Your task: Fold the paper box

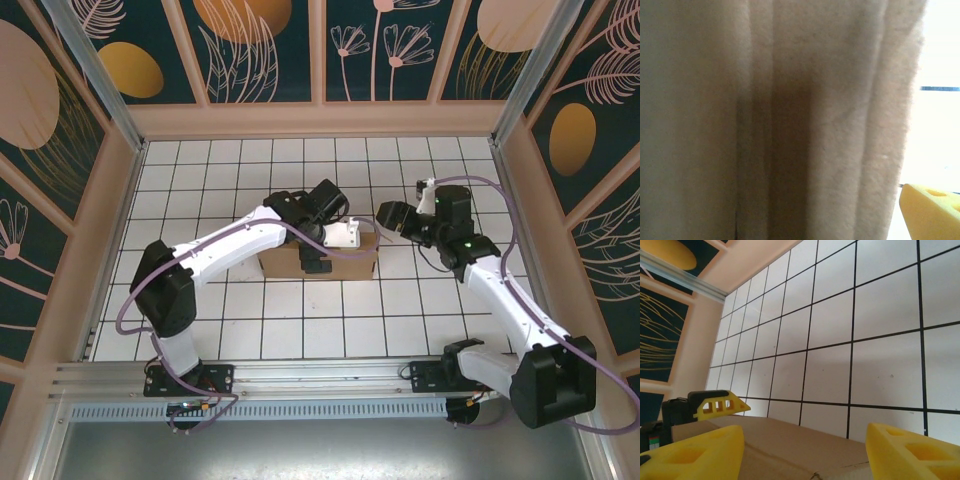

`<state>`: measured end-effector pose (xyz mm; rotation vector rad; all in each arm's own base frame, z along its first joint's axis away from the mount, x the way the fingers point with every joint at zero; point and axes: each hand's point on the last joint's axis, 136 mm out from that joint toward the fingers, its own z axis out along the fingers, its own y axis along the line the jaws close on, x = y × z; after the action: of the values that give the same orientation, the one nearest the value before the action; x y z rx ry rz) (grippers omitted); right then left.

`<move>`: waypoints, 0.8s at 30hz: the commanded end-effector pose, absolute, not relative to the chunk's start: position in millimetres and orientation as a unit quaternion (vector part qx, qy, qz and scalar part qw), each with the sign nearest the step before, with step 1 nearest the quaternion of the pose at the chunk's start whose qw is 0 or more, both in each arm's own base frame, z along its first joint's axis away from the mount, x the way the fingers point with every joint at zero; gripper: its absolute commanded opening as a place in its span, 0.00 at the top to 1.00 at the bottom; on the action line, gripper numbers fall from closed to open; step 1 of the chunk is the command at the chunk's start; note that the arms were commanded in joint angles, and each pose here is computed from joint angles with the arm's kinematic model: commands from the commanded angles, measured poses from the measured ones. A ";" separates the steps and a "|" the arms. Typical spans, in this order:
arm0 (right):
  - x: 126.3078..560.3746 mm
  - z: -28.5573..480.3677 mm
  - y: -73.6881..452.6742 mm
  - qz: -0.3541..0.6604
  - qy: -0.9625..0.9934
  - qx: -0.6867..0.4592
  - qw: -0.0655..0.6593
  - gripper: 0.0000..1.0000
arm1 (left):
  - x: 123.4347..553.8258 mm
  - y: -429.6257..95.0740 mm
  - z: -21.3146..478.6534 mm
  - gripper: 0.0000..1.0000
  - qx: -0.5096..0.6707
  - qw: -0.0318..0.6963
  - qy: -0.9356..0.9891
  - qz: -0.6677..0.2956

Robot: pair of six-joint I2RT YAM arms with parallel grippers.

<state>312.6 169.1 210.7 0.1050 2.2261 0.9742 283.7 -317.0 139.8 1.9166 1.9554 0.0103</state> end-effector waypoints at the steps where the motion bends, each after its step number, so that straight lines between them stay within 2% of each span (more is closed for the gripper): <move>1: 315.5 222.4 166.5 0.317 0.866 0.019 0.386 0.34 | 289.5 -317.6 148.7 0.01 0.678 0.234 0.696 0.008; 5: 312.4 213.4 165.0 0.268 0.876 0.009 0.400 0.34 | 289.1 -320.3 147.7 0.01 0.675 0.249 0.695 -0.001; 11: 304.2 192.9 171.0 0.251 0.887 -0.001 0.388 0.38 | 291.3 -322.1 145.2 0.01 0.670 0.261 0.695 -0.001; 24: 273.4 148.8 179.4 0.205 0.907 -0.012 0.368 0.44 | 286.7 -321.6 193.0 0.01 0.643 0.345 0.683 -0.021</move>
<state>281.1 189.6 169.3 -0.0533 2.2856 0.6171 287.2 -320.9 175.1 1.7479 1.8033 -0.0156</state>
